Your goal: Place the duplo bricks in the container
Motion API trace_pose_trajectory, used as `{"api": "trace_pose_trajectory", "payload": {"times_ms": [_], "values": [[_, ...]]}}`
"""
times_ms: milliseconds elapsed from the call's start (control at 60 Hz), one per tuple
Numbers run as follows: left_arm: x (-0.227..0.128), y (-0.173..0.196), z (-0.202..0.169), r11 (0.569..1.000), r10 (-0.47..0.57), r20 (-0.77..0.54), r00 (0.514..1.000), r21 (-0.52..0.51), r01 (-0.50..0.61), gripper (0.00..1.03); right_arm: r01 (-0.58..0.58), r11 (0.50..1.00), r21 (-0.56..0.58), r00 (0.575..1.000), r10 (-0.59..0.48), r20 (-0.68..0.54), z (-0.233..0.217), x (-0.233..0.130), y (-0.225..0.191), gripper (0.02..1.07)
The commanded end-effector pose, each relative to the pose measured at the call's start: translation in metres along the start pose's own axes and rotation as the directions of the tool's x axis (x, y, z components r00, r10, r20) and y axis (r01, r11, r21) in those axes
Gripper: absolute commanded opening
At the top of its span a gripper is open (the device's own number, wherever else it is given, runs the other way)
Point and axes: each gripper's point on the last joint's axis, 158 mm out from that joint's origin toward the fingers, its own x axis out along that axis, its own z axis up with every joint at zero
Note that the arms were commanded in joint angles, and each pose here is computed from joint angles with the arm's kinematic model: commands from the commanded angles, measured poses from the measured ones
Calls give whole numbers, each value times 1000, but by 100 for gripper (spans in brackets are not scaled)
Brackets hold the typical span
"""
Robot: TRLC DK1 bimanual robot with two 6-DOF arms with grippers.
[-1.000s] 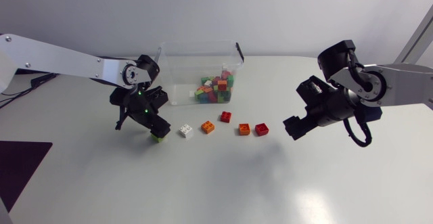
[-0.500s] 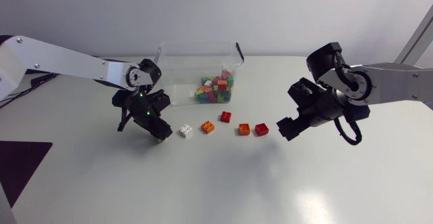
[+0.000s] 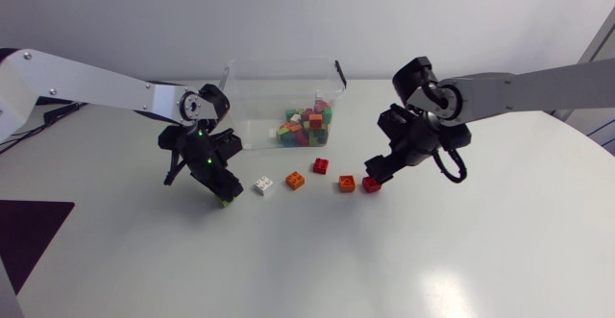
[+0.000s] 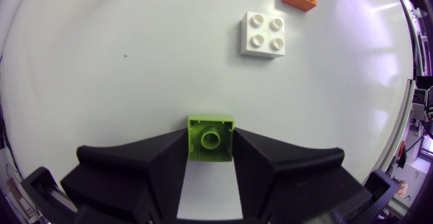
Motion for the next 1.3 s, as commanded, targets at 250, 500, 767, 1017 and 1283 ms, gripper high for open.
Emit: {"api": "trace_pose_trajectory", "payload": {"times_ms": [250,500,767,1017,1283], "values": [[-101,18,50,996,90,266,960,-34,-84,28,-20,998,52,991,27,-132,-3,43,14,93],[-163,27,82,990,132,452,882,-109,-92,28,-24,997,74,982,37,-183,-4,61,21,78],[-193,37,111,980,171,581,796,-184,-77,28,-7,997,73,981,21,-193,-4,67,19,45],[-207,46,141,971,191,674,714,-236,-37,29,14,996,84,991,-3,-131,9,43,9,30],[-216,51,177,965,195,740,643,-263,11,29,20,997,70,1000,-21,17,51,-11,3,30]]}}
